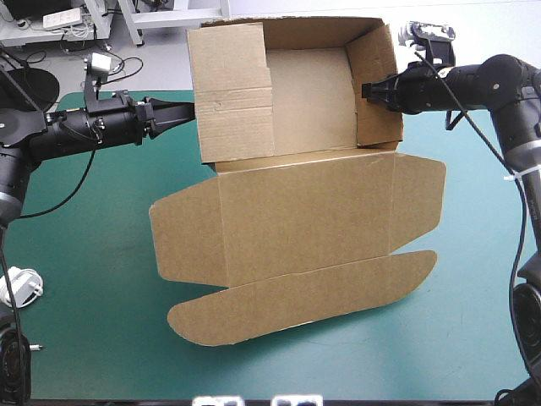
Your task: Fold the box
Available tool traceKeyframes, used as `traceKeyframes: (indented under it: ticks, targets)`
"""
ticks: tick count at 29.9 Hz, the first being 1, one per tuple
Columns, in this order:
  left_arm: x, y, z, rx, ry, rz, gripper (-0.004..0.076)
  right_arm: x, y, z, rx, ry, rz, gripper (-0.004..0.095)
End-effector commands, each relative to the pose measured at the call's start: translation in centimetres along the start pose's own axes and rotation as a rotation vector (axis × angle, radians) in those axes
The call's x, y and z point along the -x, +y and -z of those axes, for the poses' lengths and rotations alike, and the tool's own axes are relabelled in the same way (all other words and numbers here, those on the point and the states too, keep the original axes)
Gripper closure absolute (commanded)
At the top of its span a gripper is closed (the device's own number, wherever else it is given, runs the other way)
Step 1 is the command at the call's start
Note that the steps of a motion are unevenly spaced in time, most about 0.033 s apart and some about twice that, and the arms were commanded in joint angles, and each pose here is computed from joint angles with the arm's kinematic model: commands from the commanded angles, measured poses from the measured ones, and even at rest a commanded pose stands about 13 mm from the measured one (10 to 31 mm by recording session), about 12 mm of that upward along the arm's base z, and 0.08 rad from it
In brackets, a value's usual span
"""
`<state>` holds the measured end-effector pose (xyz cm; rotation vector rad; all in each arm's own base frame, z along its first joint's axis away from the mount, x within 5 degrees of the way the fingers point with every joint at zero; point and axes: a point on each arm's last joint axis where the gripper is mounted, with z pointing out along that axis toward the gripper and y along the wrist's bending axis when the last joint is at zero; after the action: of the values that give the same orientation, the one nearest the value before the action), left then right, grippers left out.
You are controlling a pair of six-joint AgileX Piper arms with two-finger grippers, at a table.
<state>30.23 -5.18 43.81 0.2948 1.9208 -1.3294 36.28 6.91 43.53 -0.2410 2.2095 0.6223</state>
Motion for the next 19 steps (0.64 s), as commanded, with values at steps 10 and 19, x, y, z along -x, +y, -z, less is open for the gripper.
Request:
traceKeyframes:
  ticks: [10,19]
  targets:
    - [0.0,-2.8,0.7,-0.073,0.004,-0.044,0.0715,1.4,2.0,0.1,0.032,-0.137,0.008,0.0922]
    - [-0.3,-2.7,0.7,-0.061,0.038,-0.082,0.0433,1.3,2.0,-1.1,0.036,-0.130,0.005,0.0921]
